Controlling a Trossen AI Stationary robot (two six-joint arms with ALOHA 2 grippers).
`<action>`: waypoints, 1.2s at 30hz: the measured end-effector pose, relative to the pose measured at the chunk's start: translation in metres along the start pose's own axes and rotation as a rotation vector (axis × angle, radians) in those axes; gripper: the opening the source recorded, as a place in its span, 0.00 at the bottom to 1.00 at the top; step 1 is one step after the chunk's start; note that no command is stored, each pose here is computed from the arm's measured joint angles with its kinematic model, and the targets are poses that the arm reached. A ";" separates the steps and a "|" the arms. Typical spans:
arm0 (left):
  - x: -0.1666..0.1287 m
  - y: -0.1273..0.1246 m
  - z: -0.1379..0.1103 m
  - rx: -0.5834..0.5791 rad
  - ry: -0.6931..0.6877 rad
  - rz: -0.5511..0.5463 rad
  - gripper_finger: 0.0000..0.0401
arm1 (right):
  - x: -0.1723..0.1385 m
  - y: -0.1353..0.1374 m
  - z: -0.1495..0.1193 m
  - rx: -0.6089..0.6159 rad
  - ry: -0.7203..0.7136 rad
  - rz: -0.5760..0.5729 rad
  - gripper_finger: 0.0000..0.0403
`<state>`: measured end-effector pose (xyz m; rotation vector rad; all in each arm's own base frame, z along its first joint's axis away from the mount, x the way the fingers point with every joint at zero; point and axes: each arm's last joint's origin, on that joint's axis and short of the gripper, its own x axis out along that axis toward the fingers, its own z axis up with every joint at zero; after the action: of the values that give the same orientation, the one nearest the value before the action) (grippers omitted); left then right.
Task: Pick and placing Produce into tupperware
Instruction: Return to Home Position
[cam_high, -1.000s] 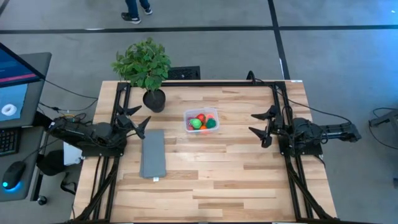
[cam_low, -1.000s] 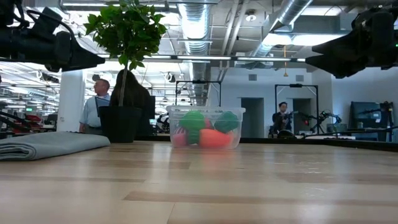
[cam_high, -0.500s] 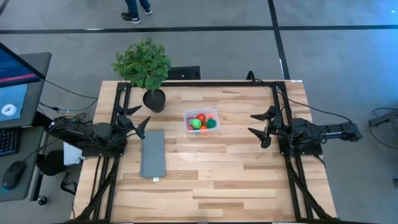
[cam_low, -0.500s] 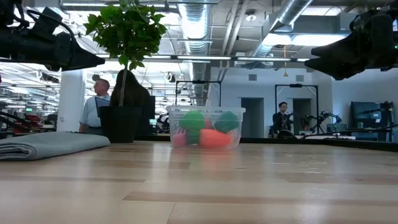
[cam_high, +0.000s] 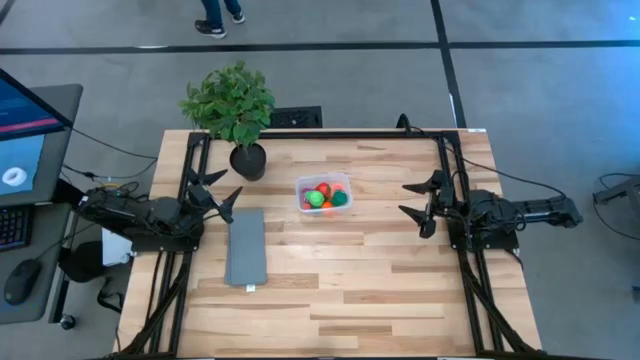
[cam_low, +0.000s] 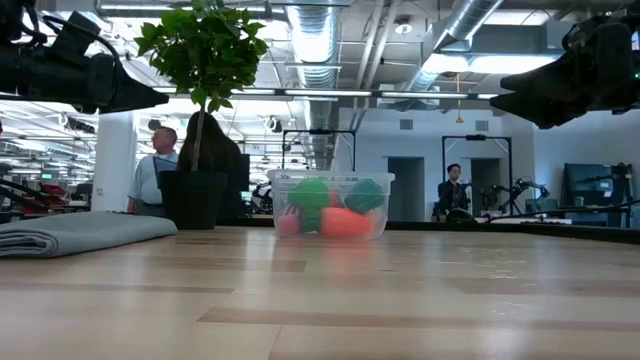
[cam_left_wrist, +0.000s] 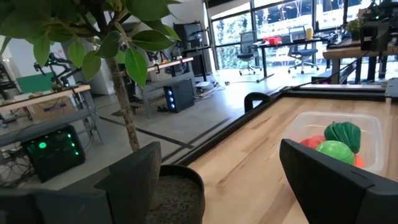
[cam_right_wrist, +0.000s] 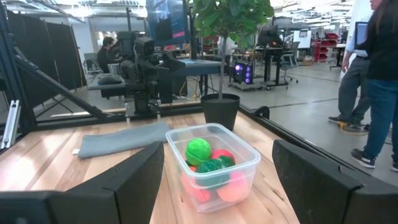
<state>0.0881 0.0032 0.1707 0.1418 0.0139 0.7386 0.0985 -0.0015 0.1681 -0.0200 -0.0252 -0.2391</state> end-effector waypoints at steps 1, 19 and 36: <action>0.000 0.000 0.000 0.006 0.000 0.000 0.80 | 0.000 0.000 0.000 0.000 0.000 0.000 0.80; 0.000 0.000 0.000 -0.003 0.000 0.000 0.80 | 0.000 0.000 0.000 -0.007 0.000 0.000 0.80; -0.001 -0.007 0.004 0.066 -0.074 -0.264 0.80 | 0.000 0.000 0.000 -0.009 0.000 0.000 0.80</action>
<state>0.0925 -0.0031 0.1740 0.2256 -0.0129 0.4689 0.0985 -0.0015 0.1681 -0.0289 -0.0245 -0.2392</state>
